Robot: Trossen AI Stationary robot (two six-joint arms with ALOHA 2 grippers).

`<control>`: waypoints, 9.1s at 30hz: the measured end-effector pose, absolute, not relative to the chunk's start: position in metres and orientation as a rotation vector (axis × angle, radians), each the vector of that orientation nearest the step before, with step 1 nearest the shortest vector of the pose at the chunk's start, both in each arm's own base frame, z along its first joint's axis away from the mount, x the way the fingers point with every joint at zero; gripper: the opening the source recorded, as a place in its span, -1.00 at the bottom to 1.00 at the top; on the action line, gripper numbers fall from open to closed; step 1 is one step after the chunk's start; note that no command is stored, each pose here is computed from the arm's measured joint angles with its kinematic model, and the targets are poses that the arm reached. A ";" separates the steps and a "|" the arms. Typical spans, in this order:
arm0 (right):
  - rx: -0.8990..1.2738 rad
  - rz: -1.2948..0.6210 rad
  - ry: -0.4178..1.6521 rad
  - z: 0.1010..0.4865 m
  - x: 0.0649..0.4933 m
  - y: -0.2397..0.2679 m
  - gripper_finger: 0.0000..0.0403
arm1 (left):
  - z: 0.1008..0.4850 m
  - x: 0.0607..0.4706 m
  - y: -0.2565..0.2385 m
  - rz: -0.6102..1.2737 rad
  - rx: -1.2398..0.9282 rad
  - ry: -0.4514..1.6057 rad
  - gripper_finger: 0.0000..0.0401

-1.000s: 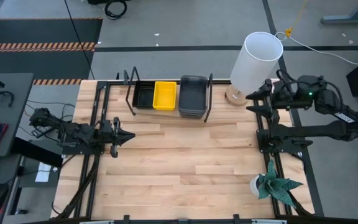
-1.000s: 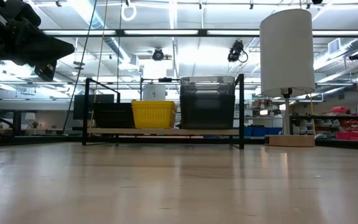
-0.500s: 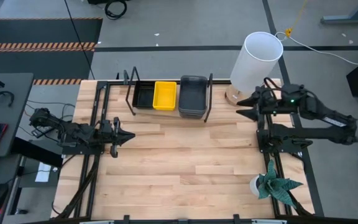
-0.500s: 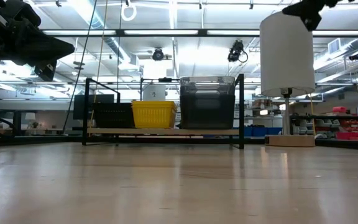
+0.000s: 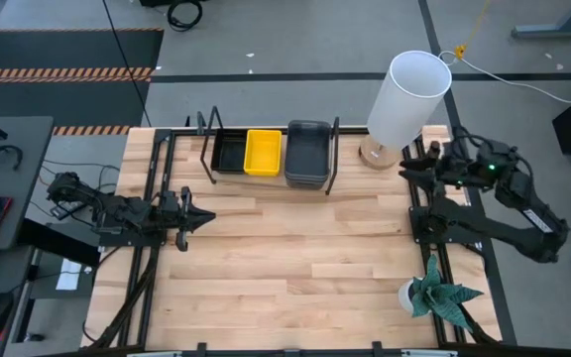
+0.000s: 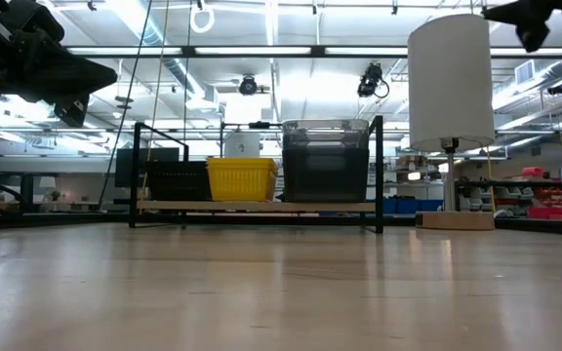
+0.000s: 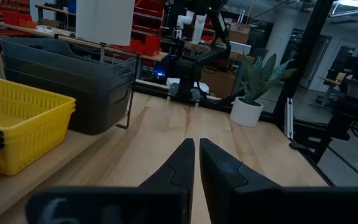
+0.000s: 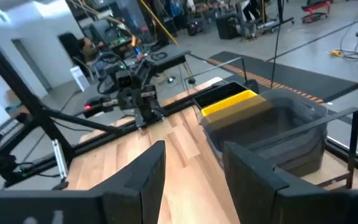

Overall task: Stack baskets on shelf by color
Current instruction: Return to Home Position

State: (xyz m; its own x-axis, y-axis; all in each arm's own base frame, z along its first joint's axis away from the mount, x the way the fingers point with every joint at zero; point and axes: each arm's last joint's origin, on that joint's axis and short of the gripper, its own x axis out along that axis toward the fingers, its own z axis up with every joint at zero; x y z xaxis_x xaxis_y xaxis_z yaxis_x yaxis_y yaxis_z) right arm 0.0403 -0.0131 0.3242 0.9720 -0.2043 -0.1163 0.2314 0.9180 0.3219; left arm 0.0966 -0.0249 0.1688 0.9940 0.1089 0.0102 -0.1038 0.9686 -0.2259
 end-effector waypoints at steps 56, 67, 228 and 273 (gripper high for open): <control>0.345 -0.162 0.033 0.278 0.051 -0.018 -0.18 | 0.169 0.097 -0.025 0.108 -0.227 -0.023 -0.86; 0.330 -0.131 -0.100 0.273 0.044 -0.013 -0.18 | 0.169 0.097 -0.025 0.108 -0.227 -0.023 -0.82; 0.236 -0.198 -0.188 0.181 0.090 -0.034 -0.43 | 0.176 0.096 -0.025 0.095 -0.280 -0.094 -0.83; 0.236 -0.198 -0.188 0.181 0.090 -0.034 -0.42 | 0.176 0.096 -0.025 0.095 -0.280 -0.094 -0.85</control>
State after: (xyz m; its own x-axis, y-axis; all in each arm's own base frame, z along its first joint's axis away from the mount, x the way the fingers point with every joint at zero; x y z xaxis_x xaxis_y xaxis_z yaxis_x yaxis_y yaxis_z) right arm 0.0895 -0.0343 0.1815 0.9631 -0.2159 0.1606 0.1722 0.9531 0.2490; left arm 0.0963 -0.0248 0.1762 0.9911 0.1065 0.0796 -0.0803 0.9567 -0.2798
